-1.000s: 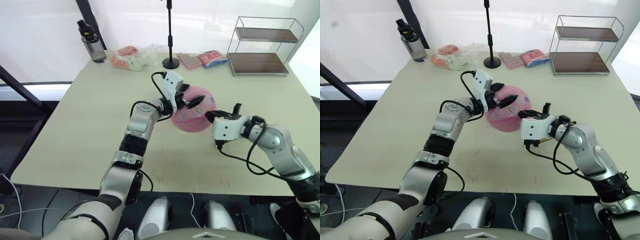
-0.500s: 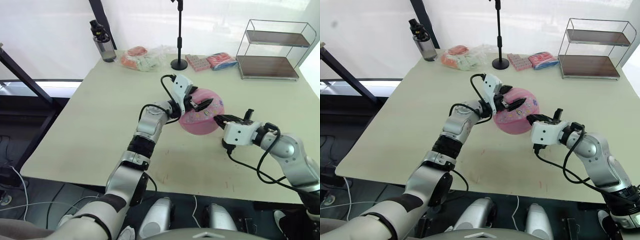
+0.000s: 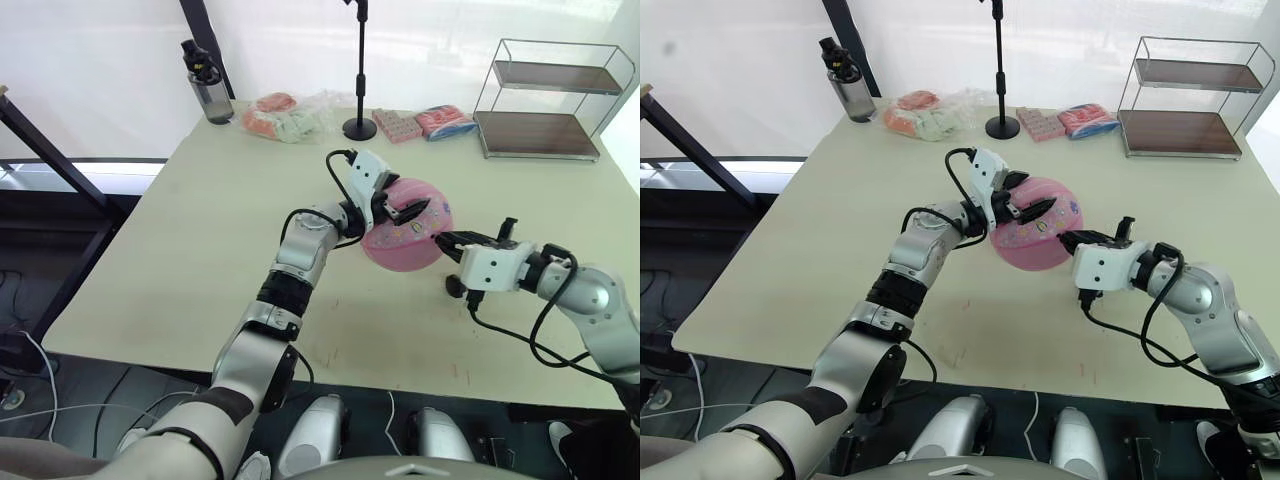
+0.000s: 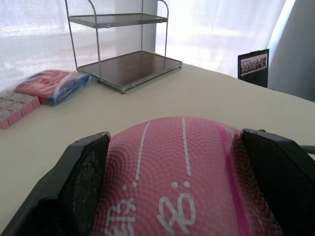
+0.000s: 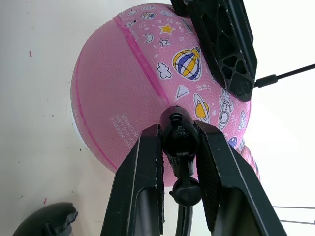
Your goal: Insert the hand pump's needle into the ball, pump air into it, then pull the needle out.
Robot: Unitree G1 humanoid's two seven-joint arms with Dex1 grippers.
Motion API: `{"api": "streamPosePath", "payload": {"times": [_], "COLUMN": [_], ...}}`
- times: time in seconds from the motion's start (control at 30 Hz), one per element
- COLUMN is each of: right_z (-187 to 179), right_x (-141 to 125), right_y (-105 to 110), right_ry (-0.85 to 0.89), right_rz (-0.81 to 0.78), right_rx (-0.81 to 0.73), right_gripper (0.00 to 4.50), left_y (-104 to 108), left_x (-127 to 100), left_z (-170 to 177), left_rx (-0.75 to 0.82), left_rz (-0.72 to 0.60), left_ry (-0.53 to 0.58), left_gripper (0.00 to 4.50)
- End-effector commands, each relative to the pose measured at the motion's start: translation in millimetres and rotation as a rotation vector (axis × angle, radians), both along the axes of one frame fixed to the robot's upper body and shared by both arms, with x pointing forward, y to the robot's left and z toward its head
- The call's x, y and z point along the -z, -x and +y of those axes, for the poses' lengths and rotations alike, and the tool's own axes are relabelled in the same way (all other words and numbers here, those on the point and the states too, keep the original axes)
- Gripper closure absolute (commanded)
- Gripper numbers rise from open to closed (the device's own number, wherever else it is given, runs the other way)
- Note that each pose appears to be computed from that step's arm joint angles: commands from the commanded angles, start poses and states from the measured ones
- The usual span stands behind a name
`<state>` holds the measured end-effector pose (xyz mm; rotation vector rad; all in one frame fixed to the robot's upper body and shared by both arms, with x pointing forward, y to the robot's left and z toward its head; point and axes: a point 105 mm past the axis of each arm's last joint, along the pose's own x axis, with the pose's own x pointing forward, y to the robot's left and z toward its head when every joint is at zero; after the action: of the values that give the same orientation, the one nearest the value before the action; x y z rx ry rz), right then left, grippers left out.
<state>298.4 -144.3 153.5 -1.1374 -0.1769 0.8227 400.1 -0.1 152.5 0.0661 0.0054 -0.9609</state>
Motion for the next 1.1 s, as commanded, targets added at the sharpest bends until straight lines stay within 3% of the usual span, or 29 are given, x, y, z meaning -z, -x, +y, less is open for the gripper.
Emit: {"api": "streamPosePath", "payload": {"times": [0.03, 0.27, 0.47, 0.57, 0.8, 1.1], "right_z": [0.8, -8.6, -33.0, -51.0, -76.1, -85.4], "right_x": [-38.7, -42.5, -40.8, -38.0, -38.2, -31.4], "right_y": [10.0, 10.3, -2.6, -12.9, -33.2, -49.8], "right_ry": [-0.011, -0.046, -0.209, -0.269, -0.595, -0.782], "right_rz": [-0.142, -0.14, -0.121, -0.134, -0.111, -0.06], "right_rx": [-0.053, -0.027, 0.124, 0.229, 0.444, 0.549], "right_gripper": [4.13, 4.13, 4.13, 4.13, 4.13, 4.13], "left_y": [6.4, 6.5, 6.7, 7.9, 11.7, 6.2], "left_x": [117.9, 116.4, 104.2, 88.0, 41.7, -21.2], "left_z": [49.7, 46.9, 40.5, 34.5, 31.3, 23.7], "left_rx": [-0.183, -0.17, -0.124, -0.072, 0.022, 0.049], "left_rz": [0.354, 0.348, 0.294, 0.23, 0.088, -0.039], "left_ry": [-0.214, -0.207, -0.194, -0.16, -0.101, 0.006], "left_gripper": [0.0, 0.0, 0.0, 0.0, 0.0, 0.0]}}
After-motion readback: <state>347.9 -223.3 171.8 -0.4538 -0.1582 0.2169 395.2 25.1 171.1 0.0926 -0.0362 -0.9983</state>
